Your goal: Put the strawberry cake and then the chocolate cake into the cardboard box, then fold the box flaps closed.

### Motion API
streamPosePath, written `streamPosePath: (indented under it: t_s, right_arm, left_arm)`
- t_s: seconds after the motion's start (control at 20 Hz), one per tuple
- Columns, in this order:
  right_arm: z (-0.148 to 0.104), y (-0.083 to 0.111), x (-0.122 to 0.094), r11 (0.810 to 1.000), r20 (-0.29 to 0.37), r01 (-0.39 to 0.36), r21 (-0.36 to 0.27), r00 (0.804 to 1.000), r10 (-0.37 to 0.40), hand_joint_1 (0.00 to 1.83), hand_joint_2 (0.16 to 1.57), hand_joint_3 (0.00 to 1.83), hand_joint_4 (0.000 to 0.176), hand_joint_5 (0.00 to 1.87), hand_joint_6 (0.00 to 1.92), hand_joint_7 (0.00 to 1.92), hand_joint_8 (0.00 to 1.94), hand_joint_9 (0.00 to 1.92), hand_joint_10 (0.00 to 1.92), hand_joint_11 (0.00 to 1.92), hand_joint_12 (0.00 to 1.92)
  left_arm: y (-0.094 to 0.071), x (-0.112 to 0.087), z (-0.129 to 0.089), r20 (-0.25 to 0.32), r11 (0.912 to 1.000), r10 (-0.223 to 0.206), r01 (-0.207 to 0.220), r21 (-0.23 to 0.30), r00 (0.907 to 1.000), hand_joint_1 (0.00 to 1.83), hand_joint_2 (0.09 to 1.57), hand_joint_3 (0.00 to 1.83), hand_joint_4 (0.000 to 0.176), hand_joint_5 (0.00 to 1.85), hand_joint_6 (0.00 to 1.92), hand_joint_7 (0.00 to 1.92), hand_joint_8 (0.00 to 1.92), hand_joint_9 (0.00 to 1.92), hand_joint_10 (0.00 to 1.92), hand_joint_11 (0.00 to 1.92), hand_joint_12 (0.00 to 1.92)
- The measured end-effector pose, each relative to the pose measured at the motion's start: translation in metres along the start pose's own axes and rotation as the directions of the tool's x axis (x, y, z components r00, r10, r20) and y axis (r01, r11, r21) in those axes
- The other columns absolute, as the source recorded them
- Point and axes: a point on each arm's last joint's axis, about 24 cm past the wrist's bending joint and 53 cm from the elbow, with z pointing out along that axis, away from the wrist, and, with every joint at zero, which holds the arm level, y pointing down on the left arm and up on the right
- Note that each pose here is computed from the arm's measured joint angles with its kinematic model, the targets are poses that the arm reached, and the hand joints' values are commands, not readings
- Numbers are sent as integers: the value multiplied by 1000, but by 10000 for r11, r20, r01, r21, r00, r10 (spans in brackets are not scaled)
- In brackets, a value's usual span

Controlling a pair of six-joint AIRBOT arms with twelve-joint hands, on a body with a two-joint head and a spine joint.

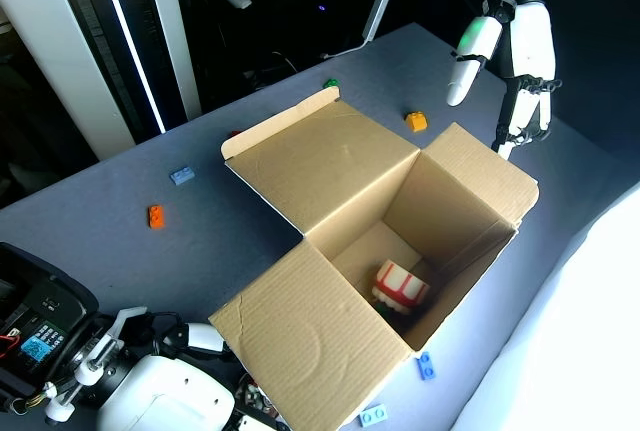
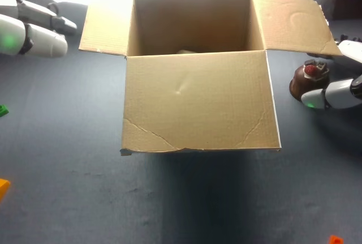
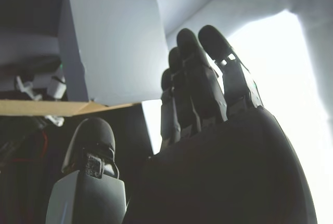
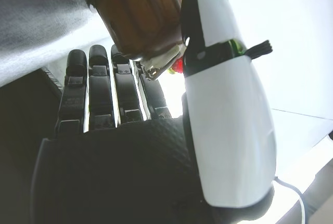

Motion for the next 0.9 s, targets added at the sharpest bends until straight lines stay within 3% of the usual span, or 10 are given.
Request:
streamPosePath:
  t_s: [0.1,0.25,0.3,0.35,0.45,0.5,0.55,0.6,0.7,0.9]
  right_arm:
    - [0,1,0,10000,-18,89,-33,10000,-89,973,1056,2,0,118,7,188,2,164,9,0,432]
    - [0,2,2,9998,-51,184,-72,9998,-184,1038,1056,0,0,253,53,301,23,267,47,0,712]
    - [0,0,1,9998,-42,200,-51,9998,-200,1080,1059,0,0,356,111,479,45,377,272,0,1006]
    - [0,0,1,9998,-45,207,-49,9998,-207,1080,1059,0,0,356,111,479,45,377,272,0,1006]
    - [-1,0,1,9997,-22,248,-89,9997,-248,1142,1048,0,0,449,273,624,119,319,818,0,1251]
    - [0,2,-2,9994,39,317,-152,9995,-317,1184,1044,0,0,364,856,541,658,338,1119,0,1499]
    - [0,2,-2,9994,54,317,-169,9995,-316,1180,1057,2,0,449,1013,561,936,398,1202,16,1628]
    - [0,2,-3,9993,78,326,-174,9994,-325,1128,1230,12,0,614,1361,675,1362,382,1343,41,1765]
    - [-1,2,-3,9993,78,331,-171,9994,-330,1124,1265,4,12,678,1376,689,1485,381,1431,77,1834]
    - [-1,2,-3,9991,64,378,-185,9993,-377,1161,1219,0,25,804,1315,781,1306,538,1356,237,1835]
  left_arm:
    - [2,3,0,-68,9997,224,-225,-93,9997,211,1269,0,40,277,0,415,0,481,0,22,1243]
    - [2,6,0,-212,9998,-142,140,-105,9997,212,1273,0,36,293,6,419,2,489,3,36,1253]
    - [2,6,0,-198,9992,-381,378,-154,9991,219,1274,0,32,279,0,410,0,483,1,16,1247]
    - [1,4,0,-170,9989,-448,446,-117,9989,219,1274,0,32,279,0,410,0,483,1,16,1247]
    - [-7,1,-1,-77,9979,-635,635,110,9980,221,1271,0,33,286,4,420,4,496,6,34,1258]
    - [-8,0,-1,-49,9965,-817,818,177,9966,218,1268,0,37,286,3,423,3,501,7,45,1258]
    - [-8,0,-1,-67,9968,-782,783,157,9969,217,1269,0,34,287,3,426,4,504,8,44,1261]
    - [-7,0,-1,-82,9973,-730,731,119,9973,225,1268,0,35,296,6,425,3,506,8,47,1267]
    - [-6,0,-1,-74,9975,-695,696,106,9976,225,1268,0,37,296,6,424,2,507,8,49,1272]
    - [0,4,-2,-333,9958,-917,915,-70,9952,188,1285,4,37,274,0,413,1,506,4,33,1308]
